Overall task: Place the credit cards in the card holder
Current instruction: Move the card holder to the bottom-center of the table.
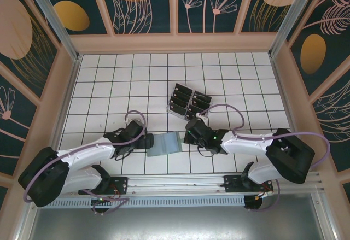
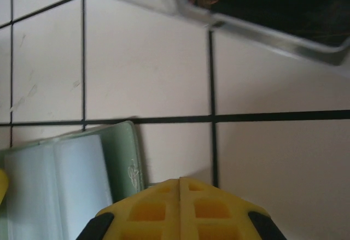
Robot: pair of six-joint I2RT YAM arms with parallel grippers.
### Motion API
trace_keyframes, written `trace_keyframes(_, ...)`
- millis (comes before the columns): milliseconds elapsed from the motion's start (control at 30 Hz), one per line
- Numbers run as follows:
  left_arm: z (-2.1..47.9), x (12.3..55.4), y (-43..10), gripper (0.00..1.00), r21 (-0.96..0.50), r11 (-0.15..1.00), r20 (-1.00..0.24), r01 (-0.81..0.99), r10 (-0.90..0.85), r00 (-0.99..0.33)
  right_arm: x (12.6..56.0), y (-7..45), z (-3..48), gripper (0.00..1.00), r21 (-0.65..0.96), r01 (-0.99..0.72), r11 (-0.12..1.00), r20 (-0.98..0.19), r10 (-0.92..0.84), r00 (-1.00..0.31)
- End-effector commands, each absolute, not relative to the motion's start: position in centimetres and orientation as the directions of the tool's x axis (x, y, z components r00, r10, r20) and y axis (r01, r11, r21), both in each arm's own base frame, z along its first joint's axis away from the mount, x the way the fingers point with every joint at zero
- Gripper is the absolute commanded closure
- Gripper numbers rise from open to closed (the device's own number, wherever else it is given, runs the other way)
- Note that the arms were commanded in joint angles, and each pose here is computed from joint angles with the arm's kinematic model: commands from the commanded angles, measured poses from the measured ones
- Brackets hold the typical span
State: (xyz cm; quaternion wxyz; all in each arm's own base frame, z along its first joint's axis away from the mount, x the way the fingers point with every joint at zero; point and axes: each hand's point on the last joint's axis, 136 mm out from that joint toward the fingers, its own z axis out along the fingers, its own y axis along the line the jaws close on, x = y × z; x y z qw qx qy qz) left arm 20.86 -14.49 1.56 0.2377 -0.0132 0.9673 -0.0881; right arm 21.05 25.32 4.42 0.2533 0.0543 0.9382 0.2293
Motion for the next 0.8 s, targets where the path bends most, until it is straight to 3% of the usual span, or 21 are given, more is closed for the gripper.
trace_keyframes(0, 1.5, 22.1, -15.4, 0.02, -0.181, 0.983, -0.485, 0.032, -0.061, -0.872, 22.5, 23.3, 5.3, 1.0, 0.482, 0.077, 0.873, -0.486, 0.34, -0.805)
trace_keyframes(267, 2.6, 24.4, -17.2, 0.01, -0.177, 0.982, -0.515, 0.069, -0.032, -0.857, 22.3, 21.6, 5.3, 1.0, 0.509, 0.13, 0.851, -0.471, 0.401, -0.785)
trace_keyframes(767, 3.8, 25.6, -18.1, 0.01, -0.157, 0.982, -0.54, 0.103, 0.002, -0.842, 21.0, 24.8, 5.0, 1.0, 0.573, 0.093, 0.814, -0.424, 0.392, -0.816)
